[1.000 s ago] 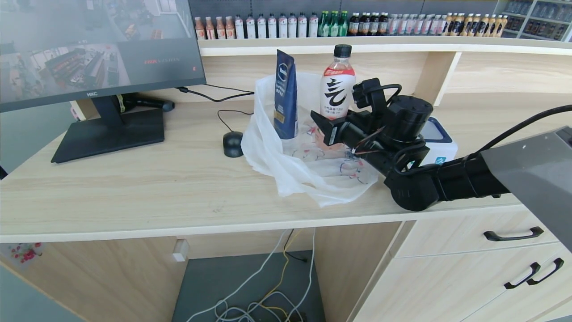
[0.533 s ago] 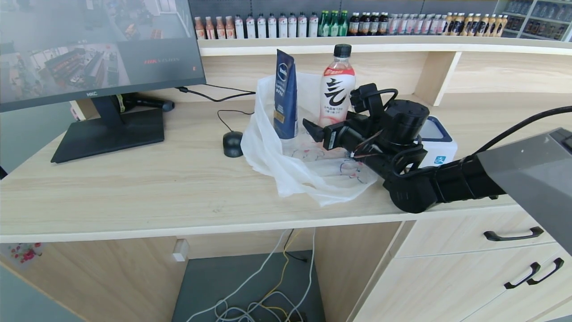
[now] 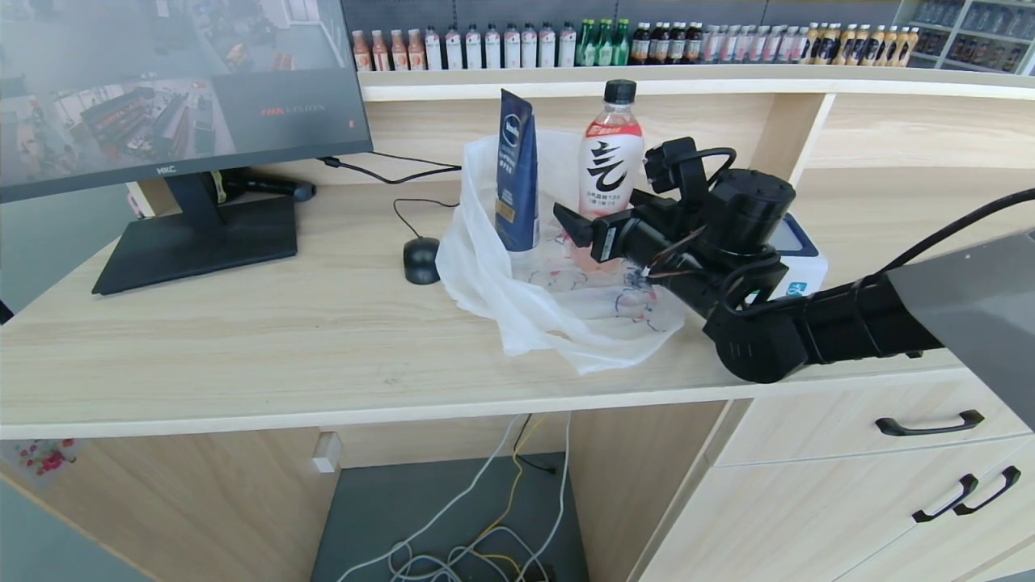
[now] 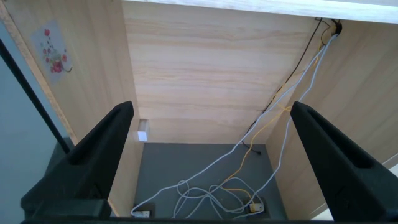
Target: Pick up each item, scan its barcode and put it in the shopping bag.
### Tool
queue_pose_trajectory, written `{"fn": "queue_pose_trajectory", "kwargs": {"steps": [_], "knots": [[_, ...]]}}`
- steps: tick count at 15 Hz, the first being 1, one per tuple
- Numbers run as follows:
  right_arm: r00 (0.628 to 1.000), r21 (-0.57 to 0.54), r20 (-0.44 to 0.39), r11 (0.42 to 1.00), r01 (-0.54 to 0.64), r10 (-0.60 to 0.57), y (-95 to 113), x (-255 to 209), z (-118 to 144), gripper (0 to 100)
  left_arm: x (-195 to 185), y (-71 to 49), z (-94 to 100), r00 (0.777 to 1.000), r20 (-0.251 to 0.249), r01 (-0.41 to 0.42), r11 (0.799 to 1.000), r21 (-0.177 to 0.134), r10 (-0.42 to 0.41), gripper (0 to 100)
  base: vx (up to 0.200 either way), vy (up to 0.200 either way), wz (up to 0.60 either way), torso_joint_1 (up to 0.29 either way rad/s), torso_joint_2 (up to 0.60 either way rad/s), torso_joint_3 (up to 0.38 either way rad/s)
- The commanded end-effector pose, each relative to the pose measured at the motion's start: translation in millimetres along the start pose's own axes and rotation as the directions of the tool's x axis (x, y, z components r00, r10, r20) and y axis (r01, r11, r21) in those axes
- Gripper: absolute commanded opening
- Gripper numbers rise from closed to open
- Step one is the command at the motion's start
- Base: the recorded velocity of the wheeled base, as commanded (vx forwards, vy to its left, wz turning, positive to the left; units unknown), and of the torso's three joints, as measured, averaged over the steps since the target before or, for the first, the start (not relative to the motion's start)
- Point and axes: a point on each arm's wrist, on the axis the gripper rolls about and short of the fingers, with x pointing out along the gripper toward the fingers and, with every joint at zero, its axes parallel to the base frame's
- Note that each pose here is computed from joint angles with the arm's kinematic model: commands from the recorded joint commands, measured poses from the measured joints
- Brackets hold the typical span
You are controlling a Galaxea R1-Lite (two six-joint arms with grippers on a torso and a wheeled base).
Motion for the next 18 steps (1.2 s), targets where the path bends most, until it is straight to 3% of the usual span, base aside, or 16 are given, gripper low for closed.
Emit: {"fn": "queue_pose_trajectory", "kwargs": {"steps": [1, 8, 11, 16, 18], "knots": [[0.999, 0.001, 0.041, 1.0, 0.003, -0.003, 5, -10, 26, 100, 0, 0.0, 0.0, 1.0, 0.0, -0.001, 1.0, 0.0, 0.001, 100, 0.0, 0.0, 0.0, 0.0, 0.0, 0.0], [0.999, 0.003, 0.049, 1.0, 0.017, -0.017, 6, -63, 68, 100, 0, 0.0, 0.0, 1.0, 0.0, -0.001, 1.0, 0.0, 0.001, 100, 0.0, 0.0, 0.0, 0.0, 0.0, 0.0], [0.999, 0.005, 0.039, 1.0, 0.016, -0.016, 7, -106, 86, 100, 0, 0.0, 0.0, 1.0, 0.0, -0.001, 1.0, 0.0, 0.001, 100, 0.0, 0.0, 0.0, 0.0, 0.0, 0.0], [0.998, 0.036, -0.044, 0.999, 0.037, -0.035, 14, -246, 82, 100, 0, 0.0, 0.0, 1.0, 0.0, -0.001, 1.0, 0.0, 0.001, 100, 0.0, 0.0, 0.0, 0.0, 0.0, 0.0], [0.995, 0.072, -0.087, 0.996, 0.061, -0.055, 17, -316, 61, 100, 0, 0.0, 0.0, 1.0, 0.0, -0.001, 1.0, 0.0, 0.001, 100, 0.0, 0.0, 0.0, 0.0, 0.0, 0.0]]}}
